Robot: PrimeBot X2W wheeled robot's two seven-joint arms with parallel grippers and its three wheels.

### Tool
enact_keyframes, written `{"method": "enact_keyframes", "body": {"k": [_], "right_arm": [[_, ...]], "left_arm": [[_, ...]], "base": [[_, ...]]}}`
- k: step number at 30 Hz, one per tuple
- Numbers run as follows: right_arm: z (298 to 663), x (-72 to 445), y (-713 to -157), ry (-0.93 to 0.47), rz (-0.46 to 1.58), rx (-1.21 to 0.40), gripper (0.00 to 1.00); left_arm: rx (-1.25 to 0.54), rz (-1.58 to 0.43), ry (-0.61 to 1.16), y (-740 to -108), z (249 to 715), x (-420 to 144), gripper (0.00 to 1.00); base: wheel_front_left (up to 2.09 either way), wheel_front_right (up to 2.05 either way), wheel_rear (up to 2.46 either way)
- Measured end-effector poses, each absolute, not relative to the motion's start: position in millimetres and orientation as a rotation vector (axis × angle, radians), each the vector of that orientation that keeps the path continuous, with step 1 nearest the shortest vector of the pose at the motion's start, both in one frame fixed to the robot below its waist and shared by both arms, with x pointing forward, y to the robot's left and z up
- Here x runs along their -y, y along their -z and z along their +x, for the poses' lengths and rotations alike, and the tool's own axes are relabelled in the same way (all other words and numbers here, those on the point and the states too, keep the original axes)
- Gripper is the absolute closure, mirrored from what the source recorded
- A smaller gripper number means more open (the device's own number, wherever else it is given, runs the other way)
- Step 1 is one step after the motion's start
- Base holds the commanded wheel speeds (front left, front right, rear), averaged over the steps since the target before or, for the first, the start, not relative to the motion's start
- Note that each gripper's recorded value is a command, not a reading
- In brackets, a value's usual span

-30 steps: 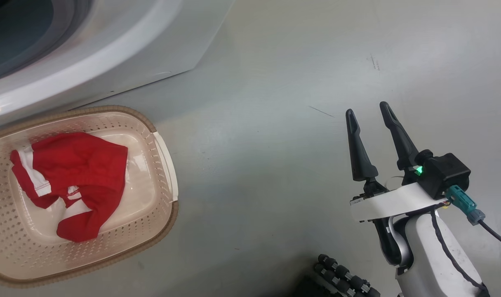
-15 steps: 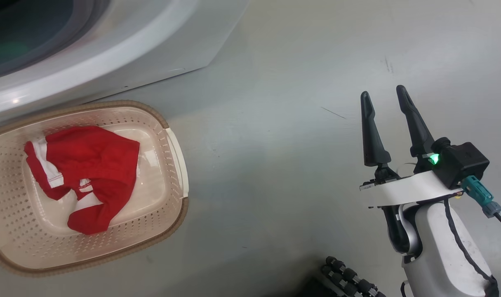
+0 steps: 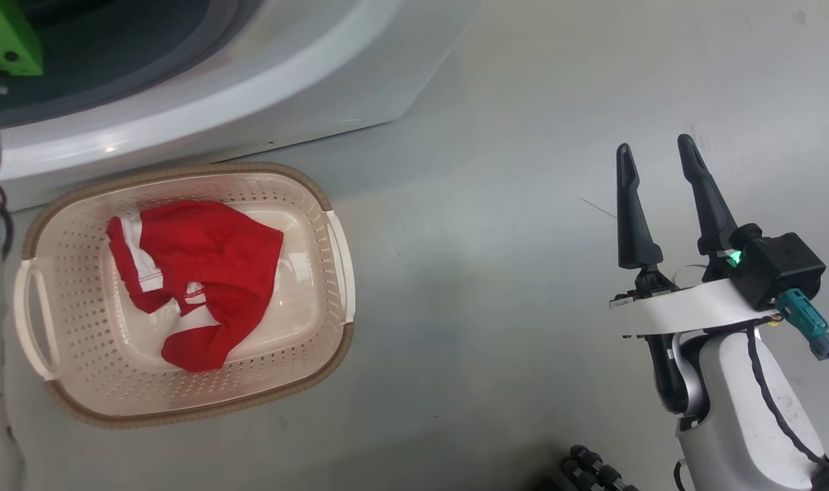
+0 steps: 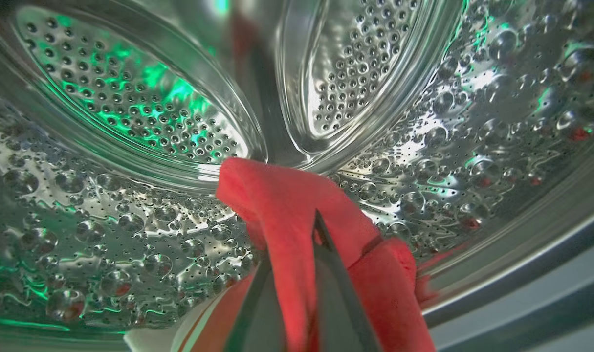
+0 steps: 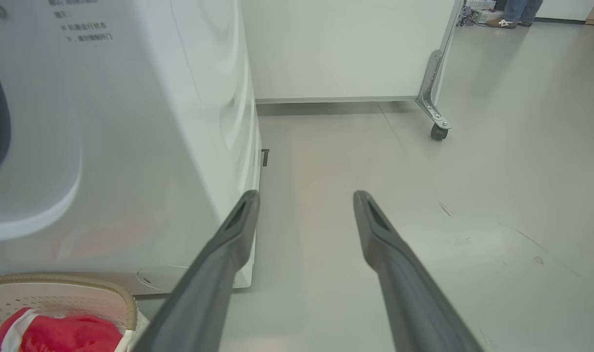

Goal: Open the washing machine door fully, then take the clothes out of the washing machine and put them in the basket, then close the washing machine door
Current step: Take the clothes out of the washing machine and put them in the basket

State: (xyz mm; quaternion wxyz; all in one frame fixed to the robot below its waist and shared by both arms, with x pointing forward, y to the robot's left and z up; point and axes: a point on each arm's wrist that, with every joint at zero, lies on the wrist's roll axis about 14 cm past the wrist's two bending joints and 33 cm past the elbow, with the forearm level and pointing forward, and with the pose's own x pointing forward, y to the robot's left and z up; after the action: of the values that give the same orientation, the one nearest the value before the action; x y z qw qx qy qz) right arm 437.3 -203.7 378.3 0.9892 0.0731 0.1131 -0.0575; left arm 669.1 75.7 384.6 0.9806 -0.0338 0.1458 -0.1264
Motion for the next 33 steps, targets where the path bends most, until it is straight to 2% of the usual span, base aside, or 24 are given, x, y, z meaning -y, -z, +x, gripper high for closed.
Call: {"method": "enact_keyframes", "body": {"k": [16,33], "right_arm": [[447.1,177.7,-407.5,0.009,0.133,-0.146,0.0],[424.5,155.2,-434.7,-0.064,0.141,-0.107,0.0]], "left_arm": [[-0.058,-0.206,0.178,-431.0,592.6,-99.3,1.0],[0.07,-0.195,0.16,-490.6,509.8,-115.2,1.0]], "base": [[0.0,0.0,0.0],[0.0,0.0,0.0]]}}
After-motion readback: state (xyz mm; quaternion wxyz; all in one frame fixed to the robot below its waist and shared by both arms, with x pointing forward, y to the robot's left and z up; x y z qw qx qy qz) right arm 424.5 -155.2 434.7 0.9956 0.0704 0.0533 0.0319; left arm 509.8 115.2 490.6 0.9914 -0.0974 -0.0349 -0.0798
